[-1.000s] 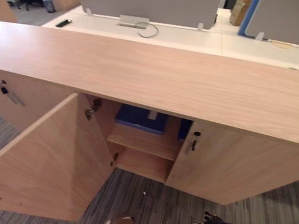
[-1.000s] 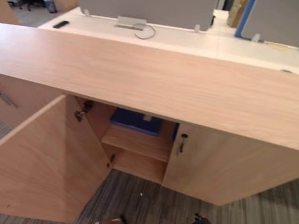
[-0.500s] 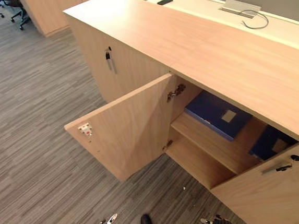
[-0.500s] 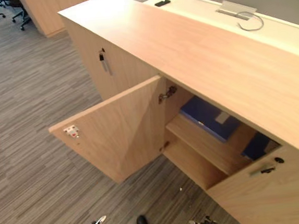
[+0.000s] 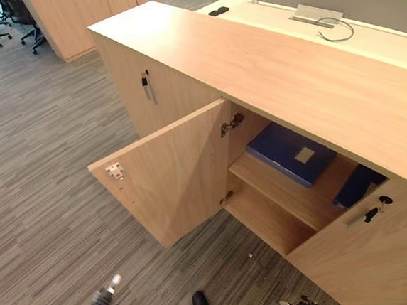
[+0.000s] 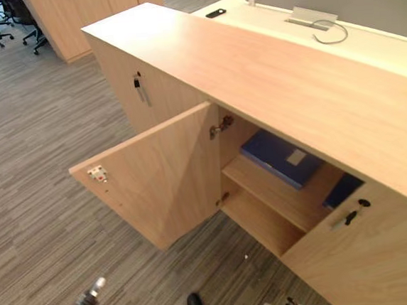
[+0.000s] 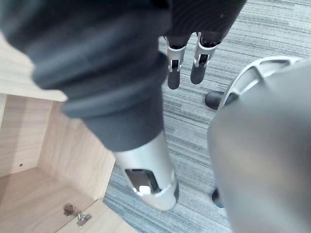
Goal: Walk over to the cabinet, pick up the folder, carry it to the office cabinet, place the folder inside the office cabinet, then close the office cabinet door
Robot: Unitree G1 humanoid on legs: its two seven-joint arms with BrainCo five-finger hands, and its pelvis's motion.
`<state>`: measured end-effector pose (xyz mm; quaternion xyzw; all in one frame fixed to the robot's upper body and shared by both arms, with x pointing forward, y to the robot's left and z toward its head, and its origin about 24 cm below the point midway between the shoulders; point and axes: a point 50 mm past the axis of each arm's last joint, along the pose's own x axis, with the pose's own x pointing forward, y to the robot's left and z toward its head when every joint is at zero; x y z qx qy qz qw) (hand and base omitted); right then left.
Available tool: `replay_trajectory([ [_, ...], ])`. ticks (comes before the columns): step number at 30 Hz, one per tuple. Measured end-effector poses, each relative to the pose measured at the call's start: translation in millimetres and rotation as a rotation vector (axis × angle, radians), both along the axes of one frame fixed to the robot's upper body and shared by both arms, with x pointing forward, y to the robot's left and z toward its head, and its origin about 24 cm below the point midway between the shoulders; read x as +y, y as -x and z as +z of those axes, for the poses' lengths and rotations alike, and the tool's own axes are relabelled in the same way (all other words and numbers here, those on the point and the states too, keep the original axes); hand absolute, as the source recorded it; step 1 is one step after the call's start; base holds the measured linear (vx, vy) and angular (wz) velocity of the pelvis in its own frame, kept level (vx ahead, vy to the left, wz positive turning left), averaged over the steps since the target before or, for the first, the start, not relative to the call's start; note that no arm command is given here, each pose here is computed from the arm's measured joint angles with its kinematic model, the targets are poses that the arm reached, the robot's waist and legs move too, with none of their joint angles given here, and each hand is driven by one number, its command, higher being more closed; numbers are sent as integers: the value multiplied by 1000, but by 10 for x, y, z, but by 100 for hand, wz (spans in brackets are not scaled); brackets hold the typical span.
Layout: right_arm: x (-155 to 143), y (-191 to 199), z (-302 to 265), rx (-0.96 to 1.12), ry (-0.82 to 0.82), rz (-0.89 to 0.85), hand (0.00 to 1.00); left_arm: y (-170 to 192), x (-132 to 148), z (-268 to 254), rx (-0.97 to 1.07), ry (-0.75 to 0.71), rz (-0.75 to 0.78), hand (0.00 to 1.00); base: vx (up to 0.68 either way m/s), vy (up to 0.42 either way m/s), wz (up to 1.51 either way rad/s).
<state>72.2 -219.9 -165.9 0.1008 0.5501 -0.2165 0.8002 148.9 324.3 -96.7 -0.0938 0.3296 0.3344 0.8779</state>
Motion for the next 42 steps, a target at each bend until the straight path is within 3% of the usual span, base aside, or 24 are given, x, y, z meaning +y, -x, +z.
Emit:
replay_trajectory([
  [6,-2,115,-14,20,-6,10,0,-676,683,885,-143,-292,-6,0,32,-9,-23],
  [11,40,74,-11,4,-22,51,0,-1008,972,1501,-196,-438,-13,0,4,-6,-31],
  [16,54,124,-5,-9,-24,55,0,-1050,1066,1667,-157,-498,-35,0,-34,-4,-31],
  [23,58,178,-12,-3,-26,53,0,-1348,804,1681,-50,-621,-243,0,-86,32,-13],
  [29,31,225,-12,6,-15,49,0,-1669,231,1637,-117,-734,-464,0,-99,43,30],
  [34,17,243,-13,17,-1,38,0,-1558,-460,1375,-275,-719,-682,0,-63,45,29],
  [37,35,236,-16,17,-2,36,0,-1304,-953,1001,-279,-607,-824,0,-51,52,18],
  [42,40,207,-14,14,4,43,0,-710,-1967,493,-280,-252,-1157,0,-6,28,6],
])
